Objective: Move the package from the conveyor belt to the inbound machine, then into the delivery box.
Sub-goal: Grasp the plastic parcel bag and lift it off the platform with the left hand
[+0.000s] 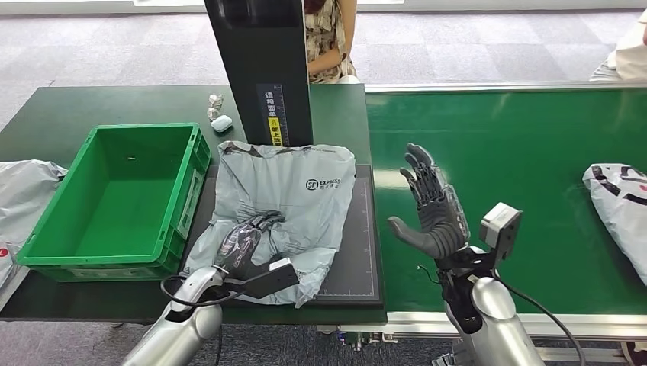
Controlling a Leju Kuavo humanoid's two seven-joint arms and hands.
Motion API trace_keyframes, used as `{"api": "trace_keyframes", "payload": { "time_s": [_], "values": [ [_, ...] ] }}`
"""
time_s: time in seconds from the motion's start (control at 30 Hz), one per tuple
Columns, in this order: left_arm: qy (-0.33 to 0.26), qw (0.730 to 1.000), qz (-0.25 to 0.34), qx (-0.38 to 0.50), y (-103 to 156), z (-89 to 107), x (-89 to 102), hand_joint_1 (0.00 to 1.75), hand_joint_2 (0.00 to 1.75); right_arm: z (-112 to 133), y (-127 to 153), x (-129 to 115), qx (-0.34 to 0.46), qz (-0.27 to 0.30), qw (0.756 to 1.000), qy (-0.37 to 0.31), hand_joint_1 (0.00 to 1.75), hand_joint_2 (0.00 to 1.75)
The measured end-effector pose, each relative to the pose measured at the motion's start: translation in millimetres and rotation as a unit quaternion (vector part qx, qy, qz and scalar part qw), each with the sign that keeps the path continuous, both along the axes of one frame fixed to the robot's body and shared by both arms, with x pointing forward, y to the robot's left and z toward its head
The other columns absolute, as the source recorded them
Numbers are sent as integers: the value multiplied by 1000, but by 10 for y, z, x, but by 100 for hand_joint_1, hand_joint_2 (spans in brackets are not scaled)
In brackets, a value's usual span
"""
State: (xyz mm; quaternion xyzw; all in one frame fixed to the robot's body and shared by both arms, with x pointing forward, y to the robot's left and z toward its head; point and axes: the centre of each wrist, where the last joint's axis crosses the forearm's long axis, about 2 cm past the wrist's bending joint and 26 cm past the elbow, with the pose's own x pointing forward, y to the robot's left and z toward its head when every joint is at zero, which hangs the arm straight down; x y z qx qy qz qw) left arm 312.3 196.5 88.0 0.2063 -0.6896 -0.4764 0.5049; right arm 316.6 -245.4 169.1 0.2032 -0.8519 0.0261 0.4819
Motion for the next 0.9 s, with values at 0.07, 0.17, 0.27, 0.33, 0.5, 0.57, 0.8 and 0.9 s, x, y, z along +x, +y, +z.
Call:
{"api": "trace_keyframes", "payload": {
  "time_s": [0.07, 0.17, 0.27, 0.33, 0.5, 0.57, 0.8, 0.9],
  "values": [
    [-3, 1000, 1, 2, 9, 5, 7, 175, 175, -5, -2, -7, 0, -1, 1000, 1, 0, 175],
    [-15, 1000, 8, -4, 16, 19, 17, 175, 175, -11, -10, -27, 2, -4, 1000, 1, 0, 175],
    [-40, 999, 23, -20, 33, 52, 20, 175, 175, -18, -20, -52, 3, -9, 1000, 3, 0, 175],
    [-62, 997, 32, -33, 57, 88, 11, 175, 175, -24, -27, -70, 4, -11, 1000, 4, 0, 175],
    [-154, 981, 64, -95, 134, 239, -77, 175, 175, -36, -30, -115, 1, -16, 1000, 6, 0, 175],
    [-216, 963, 83, -135, 181, 353, -135, 175, 175, -42, -29, -137, -1, -20, 1000, 8, 0, 175],
    [-382, 891, 89, -229, 372, 716, -413, 175, 175, -71, -34, -177, 0, -23, 1000, 14, 0, 175],
    [-452, 850, 84, -257, 451, 877, -548, 175, 175, -107, -36, -207, 2, -26, 1000, 15, 0, 175]
  ]
}}
